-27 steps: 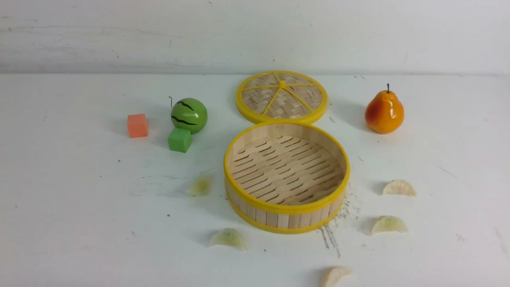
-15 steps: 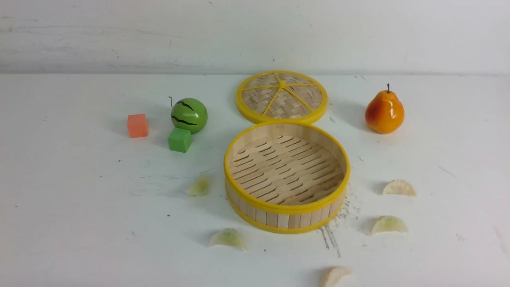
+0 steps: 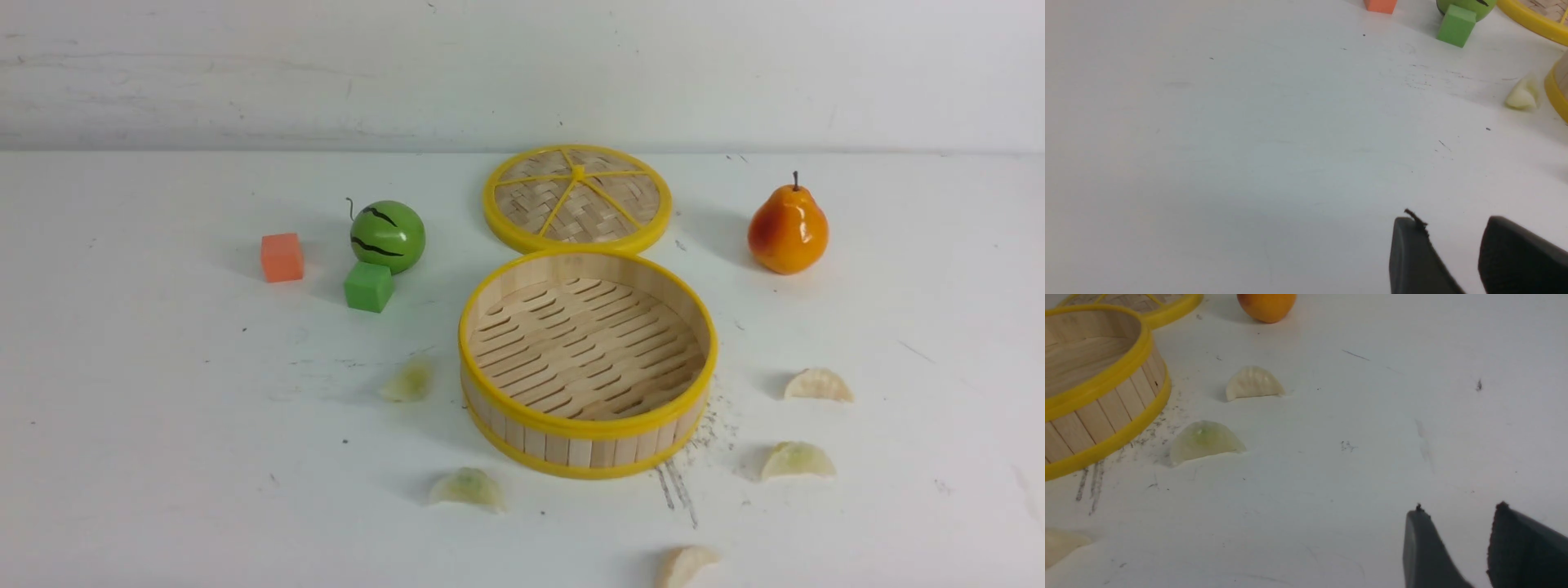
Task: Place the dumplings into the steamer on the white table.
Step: 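Reach for and grasp a dumpling on the table with the left gripper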
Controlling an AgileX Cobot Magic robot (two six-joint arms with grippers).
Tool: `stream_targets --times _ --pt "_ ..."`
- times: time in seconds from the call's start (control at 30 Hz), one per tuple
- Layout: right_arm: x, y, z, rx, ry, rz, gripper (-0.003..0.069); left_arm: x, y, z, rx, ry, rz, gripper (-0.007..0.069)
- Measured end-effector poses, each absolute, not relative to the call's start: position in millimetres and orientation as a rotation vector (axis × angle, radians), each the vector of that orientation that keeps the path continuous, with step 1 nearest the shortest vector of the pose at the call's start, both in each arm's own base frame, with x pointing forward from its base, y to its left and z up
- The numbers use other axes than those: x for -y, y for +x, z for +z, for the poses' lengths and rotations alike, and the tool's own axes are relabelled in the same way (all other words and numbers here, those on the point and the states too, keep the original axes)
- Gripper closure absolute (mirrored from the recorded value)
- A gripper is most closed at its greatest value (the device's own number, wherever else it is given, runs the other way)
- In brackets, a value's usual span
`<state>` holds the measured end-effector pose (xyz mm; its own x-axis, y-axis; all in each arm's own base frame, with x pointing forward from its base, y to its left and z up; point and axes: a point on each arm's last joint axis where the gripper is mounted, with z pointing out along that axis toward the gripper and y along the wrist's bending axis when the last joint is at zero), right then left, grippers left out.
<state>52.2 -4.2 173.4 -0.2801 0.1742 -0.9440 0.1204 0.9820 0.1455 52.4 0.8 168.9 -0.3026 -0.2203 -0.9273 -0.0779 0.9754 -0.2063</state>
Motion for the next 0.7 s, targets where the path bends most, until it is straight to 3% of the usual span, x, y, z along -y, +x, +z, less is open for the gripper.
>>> stream_targets --times 0.7 --pt "3.3 52.2 173.4 -1.858 0.233 0.08 0.0419 -0.8 52.4 168.8 -1.879 -0.216 -0.142 0.0387"
